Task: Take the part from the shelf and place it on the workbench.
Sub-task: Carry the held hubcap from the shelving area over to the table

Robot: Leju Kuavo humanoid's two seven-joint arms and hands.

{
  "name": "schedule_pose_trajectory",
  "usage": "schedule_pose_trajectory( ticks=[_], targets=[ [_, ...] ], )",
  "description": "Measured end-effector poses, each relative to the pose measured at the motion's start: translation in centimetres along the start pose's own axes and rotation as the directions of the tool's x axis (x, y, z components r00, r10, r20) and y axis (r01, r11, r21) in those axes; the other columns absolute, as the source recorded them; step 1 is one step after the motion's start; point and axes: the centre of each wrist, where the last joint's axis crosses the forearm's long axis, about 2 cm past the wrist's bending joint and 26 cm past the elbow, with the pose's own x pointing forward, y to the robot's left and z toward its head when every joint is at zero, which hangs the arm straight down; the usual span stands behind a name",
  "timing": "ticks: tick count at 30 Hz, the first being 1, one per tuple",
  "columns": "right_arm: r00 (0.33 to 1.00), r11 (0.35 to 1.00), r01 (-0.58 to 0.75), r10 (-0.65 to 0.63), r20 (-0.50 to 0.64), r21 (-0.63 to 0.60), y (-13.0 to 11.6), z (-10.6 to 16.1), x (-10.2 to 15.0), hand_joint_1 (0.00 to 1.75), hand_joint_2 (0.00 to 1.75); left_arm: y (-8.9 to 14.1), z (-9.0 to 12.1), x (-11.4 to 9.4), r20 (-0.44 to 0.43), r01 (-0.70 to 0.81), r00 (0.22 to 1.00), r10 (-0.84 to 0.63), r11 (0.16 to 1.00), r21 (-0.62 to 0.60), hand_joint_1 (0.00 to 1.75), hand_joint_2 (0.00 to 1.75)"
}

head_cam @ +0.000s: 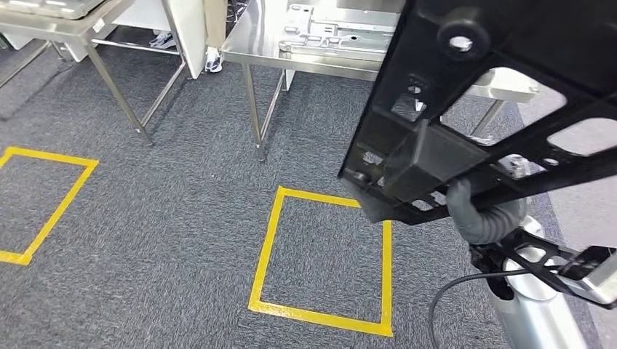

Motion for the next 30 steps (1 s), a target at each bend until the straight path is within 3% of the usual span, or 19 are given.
schedule_pose_trajectory(
  ticks=[30],
  targets=[
    [1.0, 1.0, 0.009, -0.009, 0.014, 0.011, 0.5, -1.8, -0.4, 1.75, 1.75, 0.7, -0.2, 0.1, 0.013, 0.01, 1.0, -0.01, 1.0, -0.006, 0.0, 1.75]
  ],
)
